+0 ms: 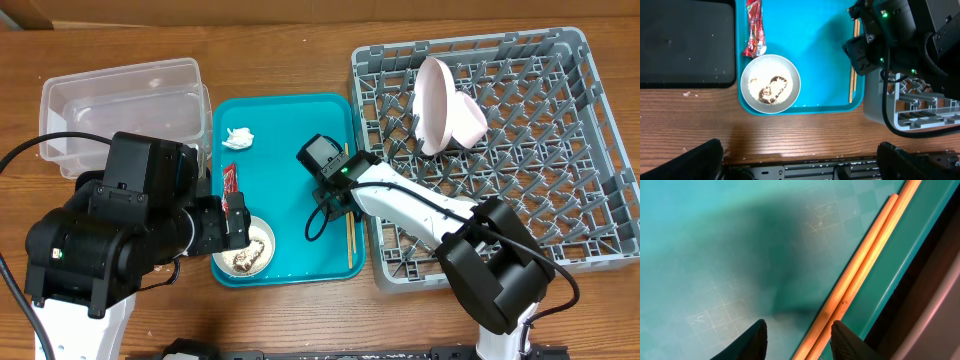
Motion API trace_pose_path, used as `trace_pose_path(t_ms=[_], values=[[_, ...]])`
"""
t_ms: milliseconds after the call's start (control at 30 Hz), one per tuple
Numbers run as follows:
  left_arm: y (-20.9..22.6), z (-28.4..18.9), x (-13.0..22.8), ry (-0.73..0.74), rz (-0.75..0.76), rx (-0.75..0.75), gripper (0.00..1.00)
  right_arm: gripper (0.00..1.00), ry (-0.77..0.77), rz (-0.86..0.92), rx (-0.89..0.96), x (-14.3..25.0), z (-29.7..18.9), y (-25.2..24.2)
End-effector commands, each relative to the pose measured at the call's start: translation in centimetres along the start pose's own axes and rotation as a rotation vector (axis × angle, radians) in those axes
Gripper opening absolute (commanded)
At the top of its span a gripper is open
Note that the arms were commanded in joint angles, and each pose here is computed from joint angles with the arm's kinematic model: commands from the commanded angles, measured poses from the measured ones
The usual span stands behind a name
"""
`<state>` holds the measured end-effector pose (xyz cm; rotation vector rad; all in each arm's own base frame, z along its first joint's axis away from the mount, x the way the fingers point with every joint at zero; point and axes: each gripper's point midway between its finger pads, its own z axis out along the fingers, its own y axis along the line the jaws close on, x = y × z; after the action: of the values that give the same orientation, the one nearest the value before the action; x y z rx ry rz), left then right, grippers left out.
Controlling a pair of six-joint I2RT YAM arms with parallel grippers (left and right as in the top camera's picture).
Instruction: Sort waste into correct bins and load items into the dishwasher
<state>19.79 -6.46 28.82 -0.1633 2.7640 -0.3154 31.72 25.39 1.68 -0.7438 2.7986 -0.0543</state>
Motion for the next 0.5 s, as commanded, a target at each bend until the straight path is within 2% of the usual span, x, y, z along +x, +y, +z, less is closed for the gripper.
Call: trace_pose_path(t_ms=[0, 133, 367, 467], values=[[0.0, -0.3, -0.3, -0.016, 0.021, -0.007, 1.00, 0.44, 0.126, -0.006, -0.045, 3.7, 2.3, 0.2], [0.0, -0.3, -0.3, -0.016, 0.021, -0.007, 1.00, 0.43, 0.143, -0.116, -0.197, 4.2, 1.6, 3.4], [0.0, -0.3, -0.3, -0.016, 0.021, -0.007, 1.00, 0.44, 0.109, -0.144, -0.149, 2.6, -0.8, 3.4], [0.0, -0.3, -0.3, -0.016, 0.021, -0.007, 1.00, 0.43, 0.056, -0.058, -0.075, 0.8, -2.4, 2.2]])
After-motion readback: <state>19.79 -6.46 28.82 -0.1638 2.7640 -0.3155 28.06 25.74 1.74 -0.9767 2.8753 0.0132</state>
